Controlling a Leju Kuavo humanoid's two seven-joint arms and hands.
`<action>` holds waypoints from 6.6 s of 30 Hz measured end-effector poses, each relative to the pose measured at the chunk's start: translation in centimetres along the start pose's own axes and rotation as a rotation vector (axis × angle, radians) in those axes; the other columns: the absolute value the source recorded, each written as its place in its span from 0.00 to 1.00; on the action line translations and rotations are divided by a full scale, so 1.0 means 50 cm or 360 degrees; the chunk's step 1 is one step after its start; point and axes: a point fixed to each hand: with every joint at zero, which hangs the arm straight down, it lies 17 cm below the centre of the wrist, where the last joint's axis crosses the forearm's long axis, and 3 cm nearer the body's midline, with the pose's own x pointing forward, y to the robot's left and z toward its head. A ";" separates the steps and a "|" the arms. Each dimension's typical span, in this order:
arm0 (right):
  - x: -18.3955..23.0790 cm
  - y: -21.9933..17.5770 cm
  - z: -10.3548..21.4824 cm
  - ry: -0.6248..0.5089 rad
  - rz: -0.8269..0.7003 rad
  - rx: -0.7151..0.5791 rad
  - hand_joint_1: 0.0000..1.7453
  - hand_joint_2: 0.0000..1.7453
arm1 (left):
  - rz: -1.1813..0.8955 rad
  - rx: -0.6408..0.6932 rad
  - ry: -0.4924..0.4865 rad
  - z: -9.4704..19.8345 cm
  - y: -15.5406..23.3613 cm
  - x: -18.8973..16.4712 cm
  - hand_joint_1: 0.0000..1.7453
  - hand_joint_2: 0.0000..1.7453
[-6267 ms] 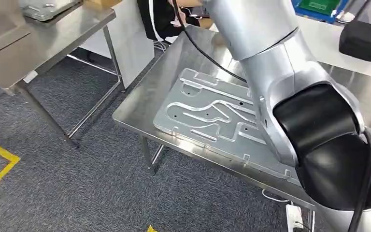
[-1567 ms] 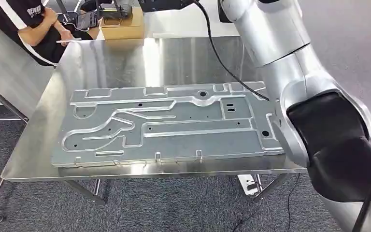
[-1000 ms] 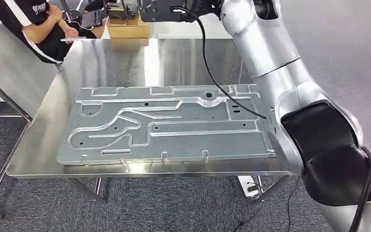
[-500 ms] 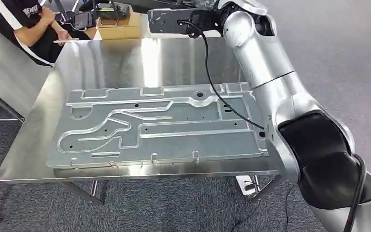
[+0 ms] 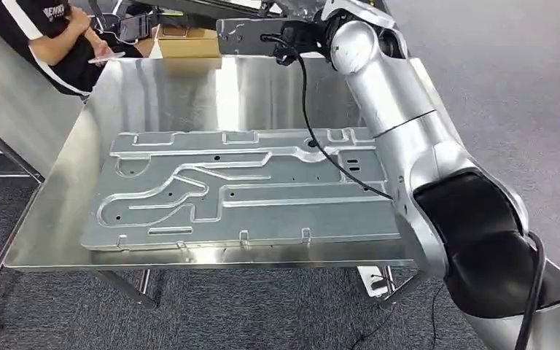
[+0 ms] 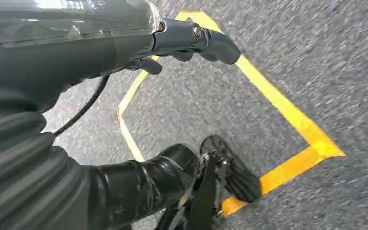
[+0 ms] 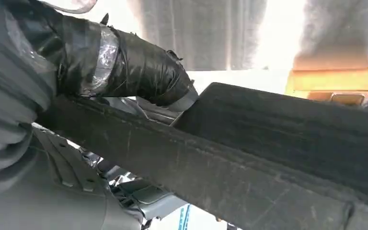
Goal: Take the parts from the cabinet and place them on the table.
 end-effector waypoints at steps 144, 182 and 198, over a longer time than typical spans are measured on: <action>-0.126 -0.111 0.101 0.0199 -0.0084 -0.0198 0.00 0.00 | 0.0142 0.0034 0.0001 0.000 -0.002 0.007 0.00 0.00; -0.139 -0.195 0.151 0.0244 -0.0025 -0.0313 0.00 0.00 | 0.0135 0.0041 0.0020 0.001 0.001 0.000 0.00 0.00; -0.121 -0.213 0.147 0.0226 -0.0011 -0.0339 0.00 0.00 | 0.0142 0.0062 0.0013 -0.002 0.016 0.005 0.00 0.00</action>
